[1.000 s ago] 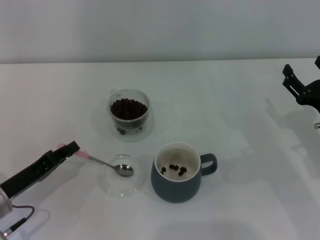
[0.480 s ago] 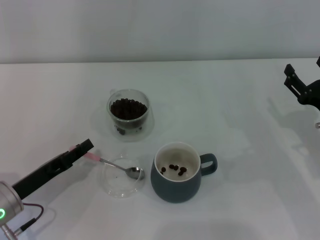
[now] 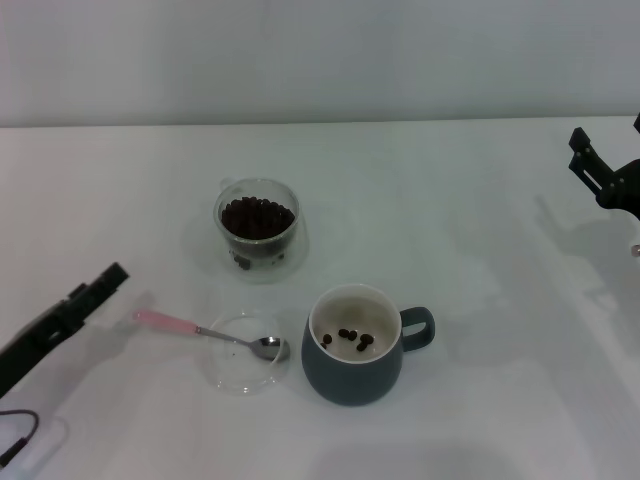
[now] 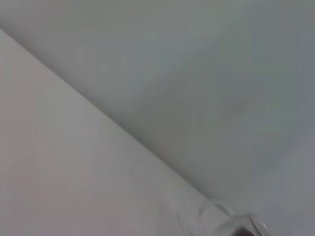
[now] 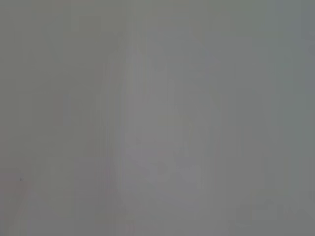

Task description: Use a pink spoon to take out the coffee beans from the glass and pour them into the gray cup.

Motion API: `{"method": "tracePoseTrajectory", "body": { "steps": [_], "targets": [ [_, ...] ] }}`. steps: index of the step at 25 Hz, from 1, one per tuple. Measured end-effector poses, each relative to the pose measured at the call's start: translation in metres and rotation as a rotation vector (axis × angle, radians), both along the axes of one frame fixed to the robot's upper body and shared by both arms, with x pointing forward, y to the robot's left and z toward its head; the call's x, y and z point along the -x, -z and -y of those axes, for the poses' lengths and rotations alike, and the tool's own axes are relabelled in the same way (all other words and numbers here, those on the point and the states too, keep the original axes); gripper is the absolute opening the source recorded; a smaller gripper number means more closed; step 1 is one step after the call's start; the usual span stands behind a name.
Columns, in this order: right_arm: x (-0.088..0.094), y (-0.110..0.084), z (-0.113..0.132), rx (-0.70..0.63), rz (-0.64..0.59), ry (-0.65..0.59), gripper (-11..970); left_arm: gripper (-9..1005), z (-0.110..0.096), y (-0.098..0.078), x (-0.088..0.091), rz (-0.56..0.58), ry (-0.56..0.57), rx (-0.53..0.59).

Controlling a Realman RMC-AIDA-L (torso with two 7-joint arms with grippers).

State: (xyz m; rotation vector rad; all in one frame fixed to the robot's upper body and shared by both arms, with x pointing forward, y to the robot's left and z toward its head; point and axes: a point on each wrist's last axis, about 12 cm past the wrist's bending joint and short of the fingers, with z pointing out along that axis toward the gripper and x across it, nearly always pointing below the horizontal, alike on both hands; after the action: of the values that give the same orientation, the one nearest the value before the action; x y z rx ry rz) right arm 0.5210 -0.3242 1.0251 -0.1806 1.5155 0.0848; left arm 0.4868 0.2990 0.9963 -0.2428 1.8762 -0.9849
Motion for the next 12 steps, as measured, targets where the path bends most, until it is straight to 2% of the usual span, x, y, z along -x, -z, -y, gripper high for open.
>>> {"method": "tracePoseTrajectory", "body": {
  "steps": [6, 12],
  "targets": [
    [0.0, 0.0, 0.0, 0.0, 0.0, 0.0, 860, 873, -0.012, 0.001, 0.007, 0.031, -0.064, -0.017],
    [-0.001, -0.001, 0.002, -0.007, 0.006, 0.018, 860, 871, -0.028, 0.0, 0.015, 0.137, -0.169, -0.131]
  ]
}}
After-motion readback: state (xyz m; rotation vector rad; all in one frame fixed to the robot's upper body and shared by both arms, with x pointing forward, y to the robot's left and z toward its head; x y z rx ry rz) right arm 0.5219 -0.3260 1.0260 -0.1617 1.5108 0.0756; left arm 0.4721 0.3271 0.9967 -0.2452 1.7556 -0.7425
